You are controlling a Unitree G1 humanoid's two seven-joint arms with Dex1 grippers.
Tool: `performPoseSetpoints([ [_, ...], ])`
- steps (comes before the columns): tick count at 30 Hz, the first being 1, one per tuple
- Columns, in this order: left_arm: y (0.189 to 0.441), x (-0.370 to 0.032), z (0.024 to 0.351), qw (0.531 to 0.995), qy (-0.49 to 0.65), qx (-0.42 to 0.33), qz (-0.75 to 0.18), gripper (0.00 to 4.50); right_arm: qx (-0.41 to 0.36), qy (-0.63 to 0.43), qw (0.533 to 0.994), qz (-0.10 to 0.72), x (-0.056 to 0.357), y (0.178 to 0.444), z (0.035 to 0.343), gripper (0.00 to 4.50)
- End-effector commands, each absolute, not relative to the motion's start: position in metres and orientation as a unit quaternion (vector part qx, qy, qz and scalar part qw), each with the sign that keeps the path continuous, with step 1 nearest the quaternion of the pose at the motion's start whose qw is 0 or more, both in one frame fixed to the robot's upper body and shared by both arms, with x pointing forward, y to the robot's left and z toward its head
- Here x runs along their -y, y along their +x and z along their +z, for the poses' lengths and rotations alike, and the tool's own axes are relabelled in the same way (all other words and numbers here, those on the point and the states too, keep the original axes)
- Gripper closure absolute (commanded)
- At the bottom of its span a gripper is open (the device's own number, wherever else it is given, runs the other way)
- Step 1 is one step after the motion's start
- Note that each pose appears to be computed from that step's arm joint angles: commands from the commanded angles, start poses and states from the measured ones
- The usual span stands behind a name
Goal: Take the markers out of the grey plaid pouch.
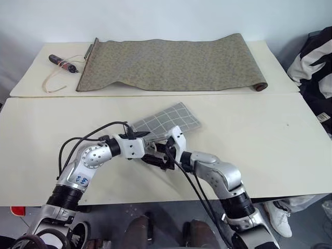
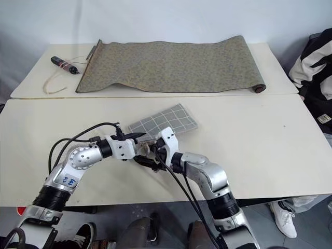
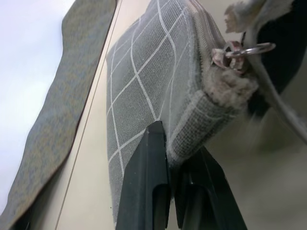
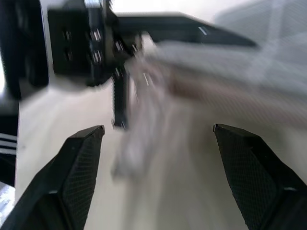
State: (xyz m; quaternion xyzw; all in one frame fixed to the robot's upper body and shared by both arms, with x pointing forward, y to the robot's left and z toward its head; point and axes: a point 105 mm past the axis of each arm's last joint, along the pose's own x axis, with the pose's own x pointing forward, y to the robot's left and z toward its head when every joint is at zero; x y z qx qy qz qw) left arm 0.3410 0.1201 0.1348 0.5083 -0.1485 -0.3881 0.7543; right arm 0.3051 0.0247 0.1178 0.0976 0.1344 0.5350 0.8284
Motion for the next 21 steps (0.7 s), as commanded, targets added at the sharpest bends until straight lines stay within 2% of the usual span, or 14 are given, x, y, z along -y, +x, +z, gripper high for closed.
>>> performPoseSetpoints([
  [1,0.338,-0.111,0.145,0.751,0.508,0.172,-0.387,4.5,-0.112,0.109,0.815,0.558,-0.033,0.302,0.13,1.53],
  [9,0.336,-0.113,0.143,0.764,0.493,0.167,-0.381,4.5,-0.118,0.062,0.823,0.552,-0.007,0.303,0.12,4.43],
  [15,0.331,-0.129,0.146,0.794,0.443,0.154,-0.386,4.5,-0.112,0.004,0.841,0.529,0.046,0.316,0.128,4.47],
  [21,0.316,-0.147,0.143,0.788,0.416,0.137,-0.432,4.5,-0.097,-0.03,0.86,0.501,0.094,0.332,0.149,4.47],
])
